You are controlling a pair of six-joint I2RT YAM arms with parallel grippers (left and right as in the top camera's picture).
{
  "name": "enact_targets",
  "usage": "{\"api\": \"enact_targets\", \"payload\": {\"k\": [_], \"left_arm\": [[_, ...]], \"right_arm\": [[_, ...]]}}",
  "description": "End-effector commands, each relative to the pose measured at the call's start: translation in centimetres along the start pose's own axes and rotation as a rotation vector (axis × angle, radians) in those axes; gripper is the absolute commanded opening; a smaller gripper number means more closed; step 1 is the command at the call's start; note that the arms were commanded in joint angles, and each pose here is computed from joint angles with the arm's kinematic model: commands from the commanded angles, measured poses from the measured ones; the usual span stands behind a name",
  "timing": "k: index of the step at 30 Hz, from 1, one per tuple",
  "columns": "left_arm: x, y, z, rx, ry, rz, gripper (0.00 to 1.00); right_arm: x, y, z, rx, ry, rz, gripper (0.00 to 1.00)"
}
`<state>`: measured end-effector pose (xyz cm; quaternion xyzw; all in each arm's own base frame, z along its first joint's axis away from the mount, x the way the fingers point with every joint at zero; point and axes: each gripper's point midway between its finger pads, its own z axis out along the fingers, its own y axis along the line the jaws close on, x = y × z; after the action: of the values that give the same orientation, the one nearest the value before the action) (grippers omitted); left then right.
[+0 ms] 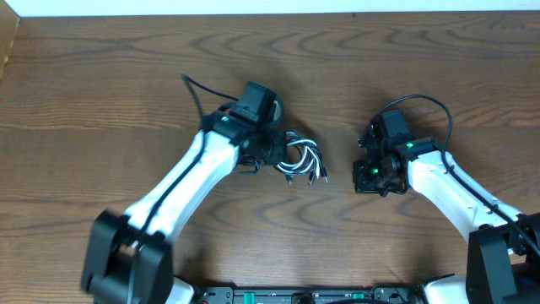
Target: Untangle cables
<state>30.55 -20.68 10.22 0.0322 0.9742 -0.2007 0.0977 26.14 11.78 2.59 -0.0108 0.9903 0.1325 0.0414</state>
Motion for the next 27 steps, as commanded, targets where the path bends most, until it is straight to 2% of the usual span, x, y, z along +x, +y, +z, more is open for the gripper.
{"api": "enact_targets", "payload": {"k": [1,6,14,17,22,27], "left_arm": [[0.2,-0.7,-1.7,0.015,-0.031,0.027,0.07],[1.8,-0.5,-1.4,-0.017,0.028,0.09,0.07],[2.6,0.3,-0.1,-0.102,0.059,0.171,0.08],[2.9,0.8,0.4,-0.143,0.075,0.222,0.07],[2.9,1.7,1.1,-0.189,0.088,0.224,0.07],[3.9,-0.6,1.3,-0.047,0.134,0.287,0.07]], "right_arm": [[-1.1,-1.8,-0.5,0.103,-0.068,0.051,0.08],[-2.0,1.7,-0.6,-0.079,-0.091,-0.148,0.23],[-1.9,5.4,-2.4,-0.265,-0.136,-0.474,0.34],[-2.1,5.8,-3.4,-0.264,-0.18,-0.557,0.34],[-2.6,6.6,-5.4,-0.275,-0.261,-0.64,0.34],[-1.9,8.6,-6.8,-0.384,-0.293,-0.721,0.34]]}}
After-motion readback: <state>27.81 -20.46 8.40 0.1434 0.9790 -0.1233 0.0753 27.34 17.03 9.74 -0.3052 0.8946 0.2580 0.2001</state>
